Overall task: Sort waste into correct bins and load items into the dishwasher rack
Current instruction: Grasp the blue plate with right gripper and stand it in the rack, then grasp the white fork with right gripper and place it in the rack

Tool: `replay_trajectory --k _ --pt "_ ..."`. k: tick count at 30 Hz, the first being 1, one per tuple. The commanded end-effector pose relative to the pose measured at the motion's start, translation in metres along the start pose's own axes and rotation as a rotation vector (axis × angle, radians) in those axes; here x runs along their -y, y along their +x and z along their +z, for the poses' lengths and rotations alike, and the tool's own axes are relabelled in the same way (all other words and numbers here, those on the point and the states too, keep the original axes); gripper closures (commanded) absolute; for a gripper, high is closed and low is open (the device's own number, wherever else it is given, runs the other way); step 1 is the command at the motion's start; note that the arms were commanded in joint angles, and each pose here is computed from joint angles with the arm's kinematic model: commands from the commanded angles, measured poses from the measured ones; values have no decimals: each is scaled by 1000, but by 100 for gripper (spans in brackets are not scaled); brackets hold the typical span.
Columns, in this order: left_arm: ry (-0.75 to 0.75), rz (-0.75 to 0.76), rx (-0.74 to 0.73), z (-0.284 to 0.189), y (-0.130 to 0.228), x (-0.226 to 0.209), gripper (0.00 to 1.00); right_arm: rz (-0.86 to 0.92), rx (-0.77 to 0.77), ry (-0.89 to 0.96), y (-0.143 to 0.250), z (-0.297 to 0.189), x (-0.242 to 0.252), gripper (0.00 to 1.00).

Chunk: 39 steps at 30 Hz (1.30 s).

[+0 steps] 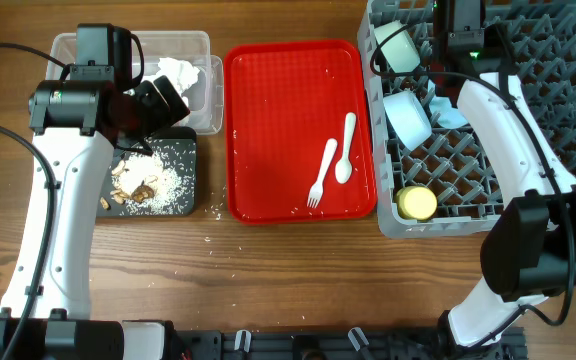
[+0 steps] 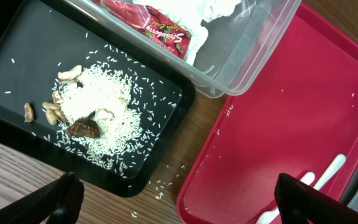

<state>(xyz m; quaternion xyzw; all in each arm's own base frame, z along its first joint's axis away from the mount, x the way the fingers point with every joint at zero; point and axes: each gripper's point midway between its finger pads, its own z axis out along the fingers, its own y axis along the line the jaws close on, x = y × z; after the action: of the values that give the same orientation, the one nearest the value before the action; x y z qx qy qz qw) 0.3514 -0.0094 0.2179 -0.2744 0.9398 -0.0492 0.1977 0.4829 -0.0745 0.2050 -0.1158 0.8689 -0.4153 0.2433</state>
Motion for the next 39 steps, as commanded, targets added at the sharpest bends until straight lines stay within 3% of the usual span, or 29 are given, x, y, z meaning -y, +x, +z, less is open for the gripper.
replay_trajectory --k 1,3,5,6,7,10,11,13,14,17,21,26,31,36,39 --pt "-10 -2 14 -2 -4 -3 0 190 125 -124 -17 -38 16 0" --pt "-10 -2 14 -2 -4 -3 0 292 287 -400 -33 -98 8 0" --pt "-10 -2 14 -2 -4 -3 0 434 445 -907 -45 -194 -19 0" --pt "-10 -2 14 -2 -4 -3 0 389 539 -1240 -45 -258 -35 4" --pt "-10 -2 14 -2 -4 -3 0 392 490 -1356 -39 -274 -51 4" --pt "-10 -2 14 -2 -4 -3 0 504 126 -1260 -10 -243 -122 11" --pt "-10 -2 14 -2 -4 -3 0 566 -71 -1176 17 -223 -157 13" --pt "-10 -2 14 -2 -4 -3 0 529 -199 -1146 45 -211 -205 19" --pt "-10 -2 14 -2 -4 -3 0 494 -225 -1143 57 -204 -228 28" --pt "-10 -2 14 -2 -4 -3 0 455 -263 -1143 68 -192 -265 37" --pt "-10 -2 14 -2 -4 -3 0 352 -351 -1118 87 -169 -321 42" --pt "-10 -2 14 -2 -4 -3 0 297 -397 -1094 102 -152 -344 55" --pt "-10 -2 14 -2 -4 -3 0 241 -414 -1056 115 -137 -355 96" --pt "-10 -2 14 -2 -4 -3 0 221 -389 -1050 111 -139 -350 96" --pt "-10 -2 14 -2 -4 -3 0 209 -288 -1077 80 -168 -308 96"
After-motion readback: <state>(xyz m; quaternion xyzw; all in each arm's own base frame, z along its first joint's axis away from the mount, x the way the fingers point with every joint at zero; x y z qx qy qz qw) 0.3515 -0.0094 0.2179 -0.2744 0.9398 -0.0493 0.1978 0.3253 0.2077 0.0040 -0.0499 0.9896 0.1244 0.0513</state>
